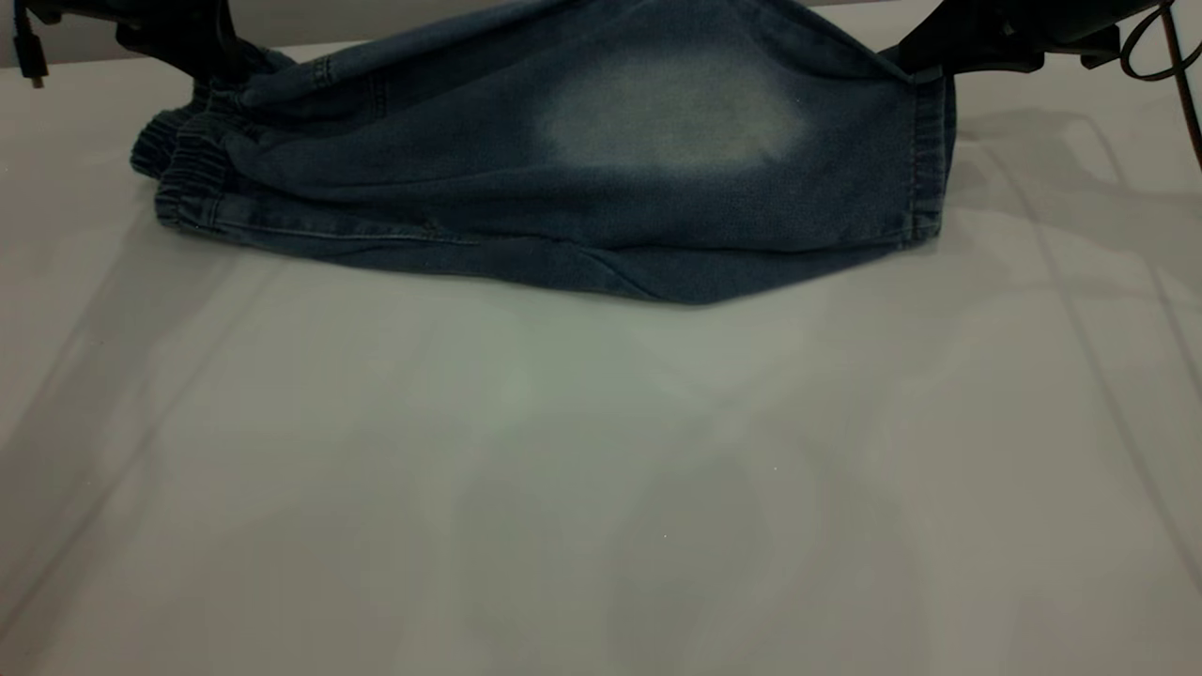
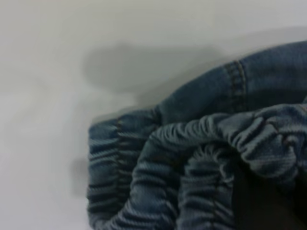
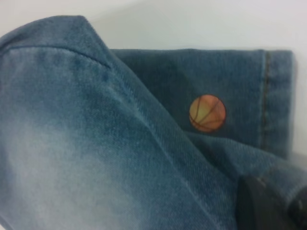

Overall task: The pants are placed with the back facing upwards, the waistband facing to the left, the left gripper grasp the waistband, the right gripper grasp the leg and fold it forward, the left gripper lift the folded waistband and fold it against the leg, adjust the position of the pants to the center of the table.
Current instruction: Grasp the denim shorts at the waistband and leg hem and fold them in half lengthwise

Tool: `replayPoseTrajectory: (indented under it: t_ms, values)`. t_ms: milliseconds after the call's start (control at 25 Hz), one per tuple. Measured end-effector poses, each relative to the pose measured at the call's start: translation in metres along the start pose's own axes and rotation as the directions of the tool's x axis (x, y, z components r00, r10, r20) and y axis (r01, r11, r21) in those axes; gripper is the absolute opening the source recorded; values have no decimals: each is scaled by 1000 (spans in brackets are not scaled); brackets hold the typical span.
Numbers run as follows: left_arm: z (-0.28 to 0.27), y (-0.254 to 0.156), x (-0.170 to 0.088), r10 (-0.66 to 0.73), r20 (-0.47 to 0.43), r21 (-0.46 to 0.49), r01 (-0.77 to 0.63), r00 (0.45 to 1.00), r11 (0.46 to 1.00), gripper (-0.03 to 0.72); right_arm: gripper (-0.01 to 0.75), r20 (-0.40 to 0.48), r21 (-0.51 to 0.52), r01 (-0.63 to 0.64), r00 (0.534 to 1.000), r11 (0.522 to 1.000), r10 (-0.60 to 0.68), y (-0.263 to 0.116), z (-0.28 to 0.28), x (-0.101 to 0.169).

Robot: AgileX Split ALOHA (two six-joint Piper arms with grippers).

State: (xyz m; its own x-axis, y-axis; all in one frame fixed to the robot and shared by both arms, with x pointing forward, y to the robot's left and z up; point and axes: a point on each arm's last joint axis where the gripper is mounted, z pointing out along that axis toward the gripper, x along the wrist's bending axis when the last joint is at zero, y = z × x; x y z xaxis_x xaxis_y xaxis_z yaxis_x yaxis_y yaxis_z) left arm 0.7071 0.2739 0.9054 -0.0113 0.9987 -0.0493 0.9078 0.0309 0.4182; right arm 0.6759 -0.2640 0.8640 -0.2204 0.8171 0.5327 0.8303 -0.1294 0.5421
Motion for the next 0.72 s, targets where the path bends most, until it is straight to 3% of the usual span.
replayPoseTrajectory:
  t_ms: [120,240,440,560,720]
  values:
    - [0,0,1,24,-16,-4,-24,1000,1000,113,87,-31,7,-1,1000,1000,2,-1,0,3]
    - [0,0,1,24,-16,-4,-24,1000,1000,147,202,-49,13,0,999,1000,1,-1,0,4]
    - [0,1,1,24,-16,-14,-25,1000,1000,353,411,-63,7,0,998,1000,1,1,-2,7]
    - [-2,5,1,24,-14,-47,-25,1000,999,482,465,-67,-13,14,998,1000,-15,7,-9,13]
    - [-22,17,0,24,-12,-89,-25,1000,996,557,477,-69,-55,52,996,997,-56,20,-25,26]
